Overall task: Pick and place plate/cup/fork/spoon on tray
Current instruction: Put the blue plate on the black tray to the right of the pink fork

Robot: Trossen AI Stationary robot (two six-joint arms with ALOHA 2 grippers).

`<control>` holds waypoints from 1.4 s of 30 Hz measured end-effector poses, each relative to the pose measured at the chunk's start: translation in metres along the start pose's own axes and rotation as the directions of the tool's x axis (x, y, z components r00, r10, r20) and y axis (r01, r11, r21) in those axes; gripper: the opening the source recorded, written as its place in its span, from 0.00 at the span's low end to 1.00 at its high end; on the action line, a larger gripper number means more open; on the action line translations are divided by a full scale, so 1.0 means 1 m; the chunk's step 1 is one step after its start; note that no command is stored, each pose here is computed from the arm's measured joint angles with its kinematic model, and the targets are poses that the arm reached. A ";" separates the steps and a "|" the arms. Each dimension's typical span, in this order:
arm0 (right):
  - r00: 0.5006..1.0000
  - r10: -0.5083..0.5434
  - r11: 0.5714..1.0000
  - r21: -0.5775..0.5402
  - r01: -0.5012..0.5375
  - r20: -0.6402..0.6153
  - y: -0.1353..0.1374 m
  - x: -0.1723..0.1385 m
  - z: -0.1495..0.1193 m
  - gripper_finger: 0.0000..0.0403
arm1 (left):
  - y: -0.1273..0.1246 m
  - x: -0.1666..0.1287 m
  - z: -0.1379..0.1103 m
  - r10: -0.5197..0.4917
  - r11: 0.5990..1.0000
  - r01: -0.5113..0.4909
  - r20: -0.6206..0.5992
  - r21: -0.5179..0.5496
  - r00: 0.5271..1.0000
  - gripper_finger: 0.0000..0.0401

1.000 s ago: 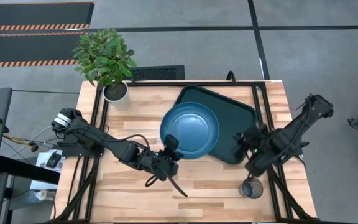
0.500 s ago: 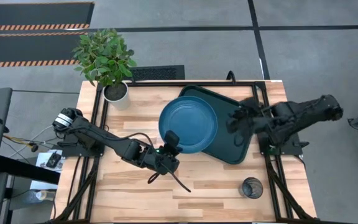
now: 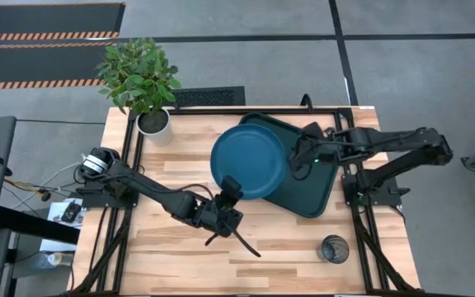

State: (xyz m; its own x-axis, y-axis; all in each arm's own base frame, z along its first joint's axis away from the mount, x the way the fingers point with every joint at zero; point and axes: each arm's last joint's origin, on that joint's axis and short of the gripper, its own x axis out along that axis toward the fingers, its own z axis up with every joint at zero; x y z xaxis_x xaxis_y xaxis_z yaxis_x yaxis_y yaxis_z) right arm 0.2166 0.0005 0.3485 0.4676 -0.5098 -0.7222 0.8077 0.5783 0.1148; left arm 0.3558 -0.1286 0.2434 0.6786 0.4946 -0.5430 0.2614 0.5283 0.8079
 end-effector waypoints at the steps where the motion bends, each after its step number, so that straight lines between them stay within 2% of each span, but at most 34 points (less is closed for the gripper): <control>1: 1.000 0.001 1.000 -0.010 -0.001 -0.001 0.003 0.003 0.000 0.41 | 0.000 0.000 0.000 0.009 1.000 -0.009 -0.003 -0.002 1.000 0.00; 11: 0.999 0.041 0.991 -0.127 -0.044 -0.030 0.014 0.016 0.002 0.35 | 0.001 0.000 0.002 0.025 0.999 -0.025 0.003 -0.042 1.000 0.00; 14: 0.996 0.075 0.991 -0.109 -0.080 -0.053 0.001 0.002 0.007 0.32 | 0.001 0.000 0.002 0.024 0.998 -0.024 0.004 -0.066 1.000 0.00; 19: 0.991 0.130 0.990 -0.053 -0.133 -0.042 -0.038 -0.047 0.002 0.30 | 0.002 0.000 0.002 0.023 0.996 -0.022 0.007 -0.084 1.000 0.00; 21: 0.983 0.183 0.983 -0.012 -0.183 -0.034 -0.056 -0.066 -0.006 0.30 | 0.001 0.000 0.002 0.021 0.995 -0.020 0.009 -0.093 1.000 0.00; 24: 0.969 0.247 0.966 0.084 -0.245 -0.006 -0.078 -0.076 -0.032 0.29 | 0.002 0.000 0.002 0.024 0.994 -0.022 0.014 -0.108 1.000 0.00; 27: 0.934 0.352 0.917 0.178 -0.356 0.056 -0.088 -0.063 -0.071 0.29 | 0.002 0.000 0.003 0.019 0.991 -0.016 0.018 -0.130 1.000 0.00; 31: 0.807 0.574 0.784 0.193 -0.590 0.138 -0.069 -0.032 -0.123 0.29 | 0.002 0.000 0.003 0.017 0.988 -0.013 0.019 -0.156 1.000 0.00; 33: 0.759 0.621 0.733 0.200 -0.650 0.194 -0.059 -0.024 -0.135 0.29 | 0.002 0.000 0.003 0.015 0.987 -0.012 0.019 -0.159 1.000 0.00; 35: 0.767 0.575 0.737 0.227 -0.637 0.286 -0.050 -0.015 -0.140 0.29 | 0.001 0.000 0.003 0.007 0.988 -0.003 0.025 -0.153 1.000 0.00; 36: 0.782 0.541 0.758 0.225 -0.613 0.310 -0.049 -0.012 -0.141 0.29 | 0.001 0.000 0.003 0.007 0.988 -0.003 0.026 -0.153 1.000 0.00; 37: 0.796 0.514 0.777 0.220 -0.590 0.320 -0.050 -0.008 -0.141 0.29 | 0.001 0.000 0.003 0.007 0.988 -0.003 0.026 -0.153 1.000 0.00; 40: 0.809 0.460 0.783 0.262 -0.563 0.365 -0.047 -0.003 -0.133 0.32 | 0.001 0.000 0.003 0.007 0.988 -0.003 0.025 -0.152 1.000 0.00; 42: 0.831 0.405 0.806 0.281 -0.521 0.381 -0.044 0.005 -0.130 0.37 | 0.001 0.000 0.003 0.007 0.989 -0.003 0.025 -0.149 1.000 0.00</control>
State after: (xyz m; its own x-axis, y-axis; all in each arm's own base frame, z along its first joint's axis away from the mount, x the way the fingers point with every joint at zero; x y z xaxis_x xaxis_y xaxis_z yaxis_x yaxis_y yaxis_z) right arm 0.1368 0.0549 0.2514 0.8525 -0.4322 -0.2942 0.5081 0.5523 0.6609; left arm 0.3581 -0.1297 0.2451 0.6974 0.4806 -0.5317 0.1540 0.6241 0.7660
